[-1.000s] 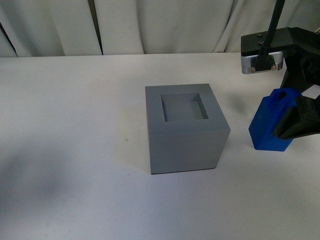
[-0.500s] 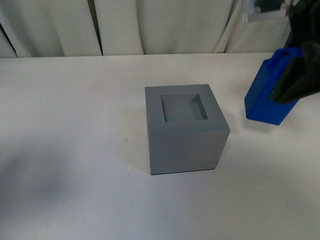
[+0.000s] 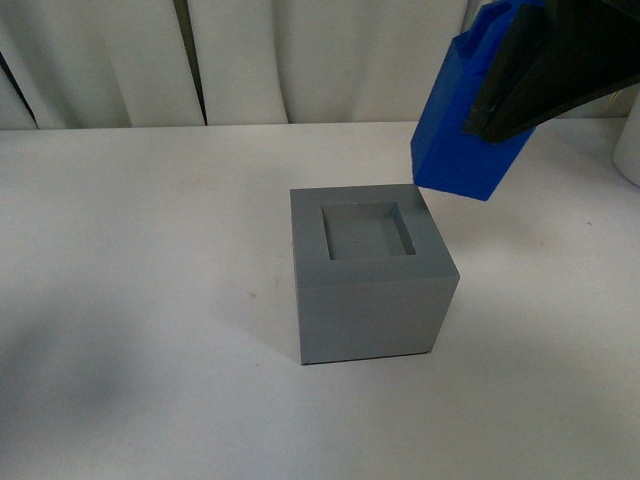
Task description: Insert blue part into gray base
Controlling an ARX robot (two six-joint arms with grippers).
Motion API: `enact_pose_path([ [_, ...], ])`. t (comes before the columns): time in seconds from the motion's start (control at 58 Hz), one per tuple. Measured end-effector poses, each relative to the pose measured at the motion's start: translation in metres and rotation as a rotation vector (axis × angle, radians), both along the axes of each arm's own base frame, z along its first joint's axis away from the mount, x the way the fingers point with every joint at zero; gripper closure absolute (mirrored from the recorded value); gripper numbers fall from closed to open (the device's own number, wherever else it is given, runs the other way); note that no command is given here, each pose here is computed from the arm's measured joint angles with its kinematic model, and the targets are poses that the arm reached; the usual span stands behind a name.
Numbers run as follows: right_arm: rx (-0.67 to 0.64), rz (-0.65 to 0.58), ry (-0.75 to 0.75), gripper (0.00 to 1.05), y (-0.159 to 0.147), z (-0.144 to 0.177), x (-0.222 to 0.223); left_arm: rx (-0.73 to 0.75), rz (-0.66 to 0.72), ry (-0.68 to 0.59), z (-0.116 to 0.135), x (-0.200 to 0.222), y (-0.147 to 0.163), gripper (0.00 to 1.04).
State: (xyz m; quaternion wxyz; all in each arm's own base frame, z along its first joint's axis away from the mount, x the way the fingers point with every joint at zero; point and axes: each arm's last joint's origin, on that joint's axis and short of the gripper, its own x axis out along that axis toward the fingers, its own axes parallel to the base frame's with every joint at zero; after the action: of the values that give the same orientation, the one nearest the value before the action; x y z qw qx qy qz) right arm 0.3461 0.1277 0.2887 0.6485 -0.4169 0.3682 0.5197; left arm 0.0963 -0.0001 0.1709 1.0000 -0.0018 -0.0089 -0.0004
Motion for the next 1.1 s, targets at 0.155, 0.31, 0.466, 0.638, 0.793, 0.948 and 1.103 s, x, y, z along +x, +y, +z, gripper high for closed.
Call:
enact_pose_path([
  [0.155, 0.004, 0.040, -0.006, 0.58, 0.017, 0.001, -0.005, 0.000, 0.000, 0.000, 0.000, 0.000, 0.000, 0.06],
  [0.31, -0.001, 0.083, -0.023, 0.58, 0.032, -0.001, -0.006, 0.000, 0.000, 0.000, 0.000, 0.000, 0.000, 0.06],
  [0.466, -0.016, 0.121, -0.026, 0.58, 0.041, -0.005, -0.004, 0.000, 0.000, 0.000, 0.000, 0.000, 0.000, 0.06],
  [0.638, -0.038, 0.156, -0.015, 0.58, 0.047, -0.013, -0.003, 0.000, 0.000, 0.000, 0.000, 0.000, 0.000, 0.06],
  [0.793, -0.047, 0.188, -0.012, 0.58, 0.052, -0.016, -0.002, 0.000, 0.000, 0.000, 0.000, 0.000, 0.000, 0.06],
  [0.948, -0.054, 0.197, 0.004, 0.58, 0.056, -0.021, -0.002, 0.000, 0.000, 0.000, 0.000, 0.000, 0.000, 0.06],
  [1.103, -0.062, 0.202, 0.009, 0.58, 0.058, -0.024, -0.001, 0.000, 0.000, 0.000, 0.000, 0.000, 0.000, 0.06],
])
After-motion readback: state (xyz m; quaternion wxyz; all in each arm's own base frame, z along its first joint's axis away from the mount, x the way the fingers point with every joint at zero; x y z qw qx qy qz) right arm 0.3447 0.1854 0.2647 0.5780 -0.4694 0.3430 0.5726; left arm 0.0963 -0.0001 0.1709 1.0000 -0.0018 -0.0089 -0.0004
